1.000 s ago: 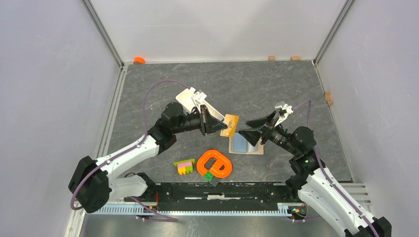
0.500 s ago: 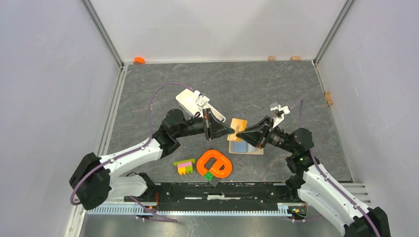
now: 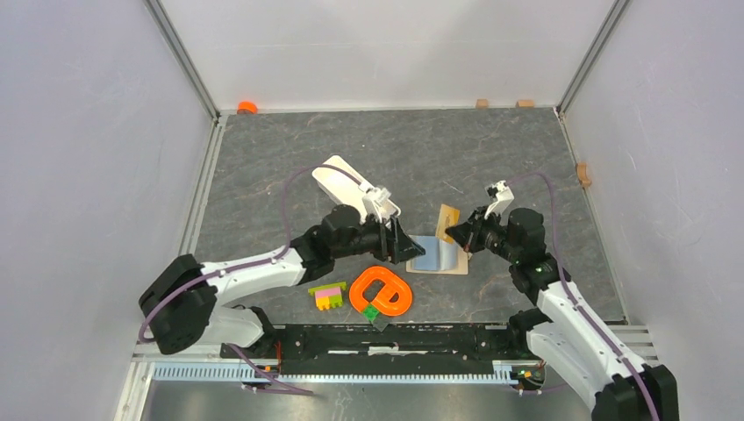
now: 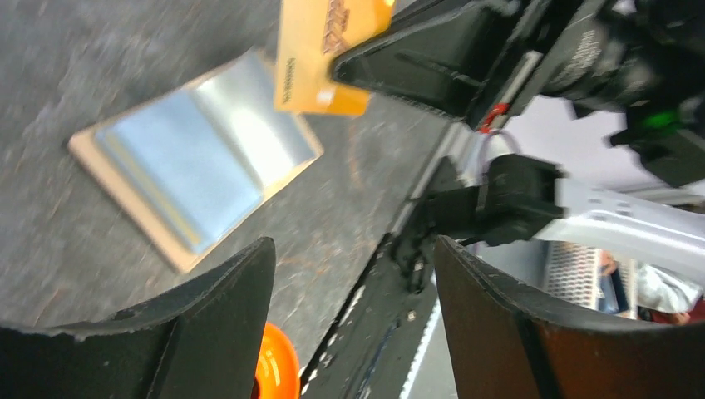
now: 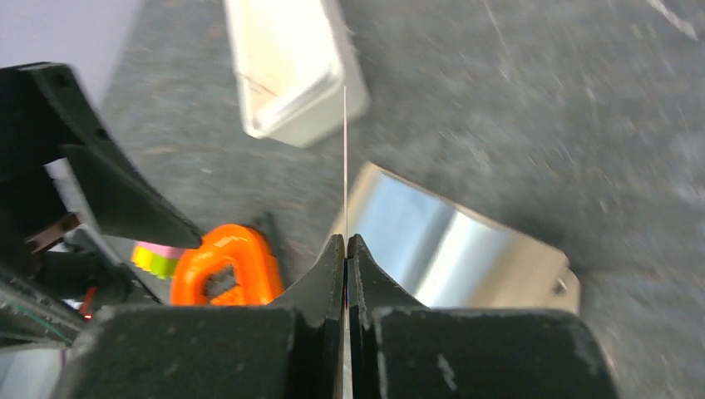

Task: Put the credit cards into the card holder
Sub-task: Insert the credit card into the card holder.

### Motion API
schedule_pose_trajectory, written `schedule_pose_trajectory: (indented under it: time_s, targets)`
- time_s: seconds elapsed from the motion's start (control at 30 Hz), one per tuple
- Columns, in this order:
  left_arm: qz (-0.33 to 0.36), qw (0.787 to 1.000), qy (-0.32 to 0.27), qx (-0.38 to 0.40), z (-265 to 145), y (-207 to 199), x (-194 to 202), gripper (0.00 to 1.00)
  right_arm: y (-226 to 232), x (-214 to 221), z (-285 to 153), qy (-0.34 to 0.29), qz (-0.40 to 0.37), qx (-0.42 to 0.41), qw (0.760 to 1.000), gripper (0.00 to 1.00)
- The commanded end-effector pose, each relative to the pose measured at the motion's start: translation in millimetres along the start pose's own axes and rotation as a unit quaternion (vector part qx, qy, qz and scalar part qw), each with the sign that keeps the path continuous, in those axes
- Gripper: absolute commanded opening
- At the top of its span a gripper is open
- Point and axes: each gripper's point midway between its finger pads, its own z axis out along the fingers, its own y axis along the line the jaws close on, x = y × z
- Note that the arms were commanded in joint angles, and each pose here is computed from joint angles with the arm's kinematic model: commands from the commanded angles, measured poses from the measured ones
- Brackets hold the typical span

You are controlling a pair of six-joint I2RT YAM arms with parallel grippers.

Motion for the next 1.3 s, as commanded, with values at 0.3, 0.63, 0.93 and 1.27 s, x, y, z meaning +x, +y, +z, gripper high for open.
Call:
schedule_pose_trajectory:
  time_s: [0.3, 0.63, 0.93, 1.27]
  targets:
    - [-0.001, 0.982, 0.07, -0.173, 34, 74, 51, 0.78, -66, 63, 1, 0.077, 0.062, 0.063, 0.993, 0.0]
    - [0.009, 0.974, 0.097, -0.205, 44, 95, 63, 0.78, -56, 79, 6, 0.098, 0.112, 0.011, 0.989, 0.0]
    - [0.015, 0.969, 0.11, -0.222, 48, 105, 68, 0.74, -62, 88, 6, 0.108, 0.133, 0.021, 0.985, 0.0]
    - [0.014, 0.967, 0.115, -0.227, 49, 109, 72, 0.69, -70, 96, 4, 0.112, 0.145, 0.041, 0.982, 0.0]
